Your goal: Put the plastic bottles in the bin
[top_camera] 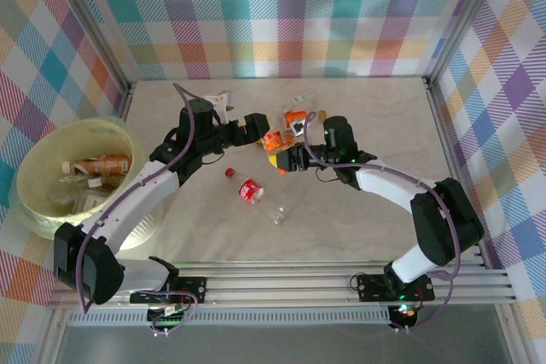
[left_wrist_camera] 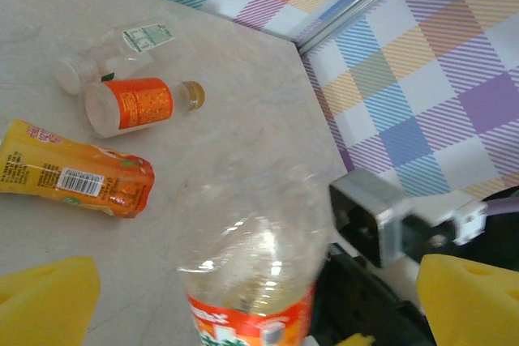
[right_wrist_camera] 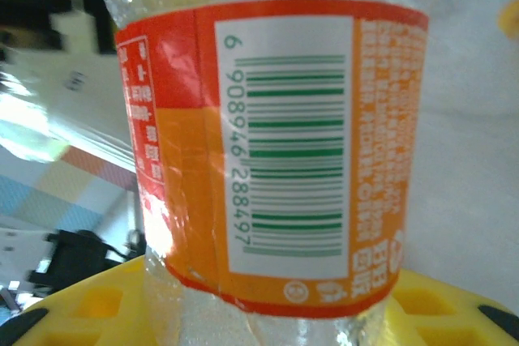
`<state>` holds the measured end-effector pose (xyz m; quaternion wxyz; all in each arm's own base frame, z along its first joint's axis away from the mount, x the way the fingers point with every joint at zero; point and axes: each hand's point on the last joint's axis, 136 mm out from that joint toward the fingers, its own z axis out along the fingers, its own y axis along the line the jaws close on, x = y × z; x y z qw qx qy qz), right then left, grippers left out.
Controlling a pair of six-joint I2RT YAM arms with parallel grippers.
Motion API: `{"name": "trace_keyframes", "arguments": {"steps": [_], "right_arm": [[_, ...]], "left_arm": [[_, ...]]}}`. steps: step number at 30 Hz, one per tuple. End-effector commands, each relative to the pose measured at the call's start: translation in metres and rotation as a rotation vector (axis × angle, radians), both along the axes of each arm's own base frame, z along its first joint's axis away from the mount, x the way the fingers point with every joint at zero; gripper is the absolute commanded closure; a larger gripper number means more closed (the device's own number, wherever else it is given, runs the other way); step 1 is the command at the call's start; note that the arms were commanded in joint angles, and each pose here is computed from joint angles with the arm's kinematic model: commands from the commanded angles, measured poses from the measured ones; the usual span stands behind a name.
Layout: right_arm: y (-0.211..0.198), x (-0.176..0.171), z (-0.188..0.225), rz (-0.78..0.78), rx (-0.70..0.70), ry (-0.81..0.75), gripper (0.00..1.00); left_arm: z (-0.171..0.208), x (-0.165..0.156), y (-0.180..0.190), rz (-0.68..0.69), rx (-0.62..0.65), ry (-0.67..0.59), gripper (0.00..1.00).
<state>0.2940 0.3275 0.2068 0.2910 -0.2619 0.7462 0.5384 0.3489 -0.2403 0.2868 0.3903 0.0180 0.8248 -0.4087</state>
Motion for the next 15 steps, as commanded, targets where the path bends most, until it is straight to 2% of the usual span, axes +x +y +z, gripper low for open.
{"name": "trace_keyframes", "arguments": {"steps": [1,3,6,12,15], "right_arm": [[0.019,-0.023,0.050,0.165,0.164,-0.018,0.60],[0.027,-0.028,0.053,0.196,0.167,-0.011,0.60],[0.034,-0.031,0.056,0.213,0.167,-0.026,0.59],[0.037,-0.027,0.058,0.194,0.169,-0.037,0.58],[0.038,-0.022,0.056,0.167,0.153,-0.031,0.51]], "left_arm": [[0.010,-0.014,-0.014,-0.119,-0.015,-0.053,0.00],[0.013,-0.020,-0.027,-0.198,-0.048,-0.043,0.00],[0.013,-0.020,-0.032,-0.219,-0.076,-0.042,0.05],[0.011,-0.017,-0.031,-0.204,-0.068,-0.040,0.32],[0.010,-0.017,-0.029,-0.199,-0.050,-0.040,0.40]]}}
